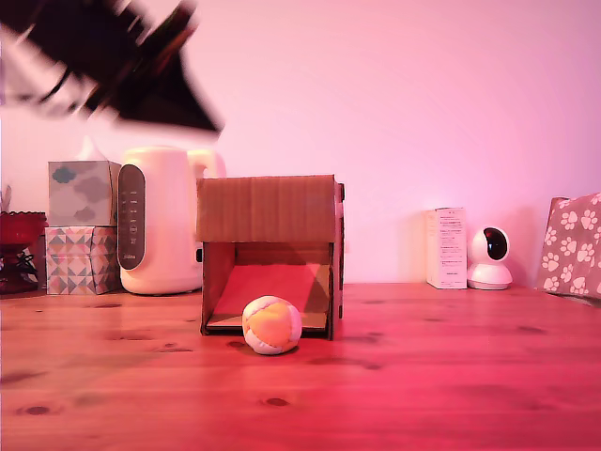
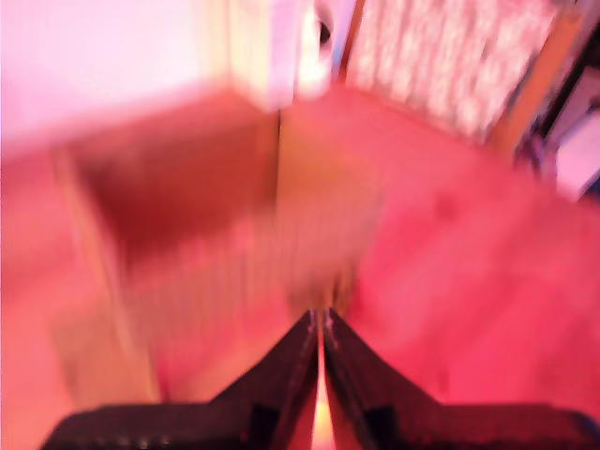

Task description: Drop the footbag into the cardboard dice tower

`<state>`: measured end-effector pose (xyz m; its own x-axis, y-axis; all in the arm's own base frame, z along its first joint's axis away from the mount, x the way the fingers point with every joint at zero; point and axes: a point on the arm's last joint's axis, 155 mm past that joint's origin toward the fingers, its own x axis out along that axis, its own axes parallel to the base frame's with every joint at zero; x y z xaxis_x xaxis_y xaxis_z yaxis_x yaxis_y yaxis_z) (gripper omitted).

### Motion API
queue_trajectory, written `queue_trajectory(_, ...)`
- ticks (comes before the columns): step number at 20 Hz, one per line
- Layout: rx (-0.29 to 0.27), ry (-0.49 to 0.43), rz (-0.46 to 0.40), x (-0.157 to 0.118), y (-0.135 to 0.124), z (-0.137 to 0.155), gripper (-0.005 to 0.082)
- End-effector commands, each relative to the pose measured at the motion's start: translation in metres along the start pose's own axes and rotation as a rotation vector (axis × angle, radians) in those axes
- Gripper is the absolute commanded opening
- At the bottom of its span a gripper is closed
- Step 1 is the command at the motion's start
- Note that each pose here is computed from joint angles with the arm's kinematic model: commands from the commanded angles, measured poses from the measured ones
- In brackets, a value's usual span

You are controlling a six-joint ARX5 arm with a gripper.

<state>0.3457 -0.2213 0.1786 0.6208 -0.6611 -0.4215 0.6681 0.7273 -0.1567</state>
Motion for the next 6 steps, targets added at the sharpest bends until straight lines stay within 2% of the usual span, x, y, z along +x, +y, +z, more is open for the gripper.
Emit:
queue_trajectory(1, -0.01, -0.016, 0.01, -0.01, 0.002, -0.008, -0.0016)
queue_trajectory(6, -0.062, -0.011, 0.06, -0.037, 0.01, -0.044, -0.0016)
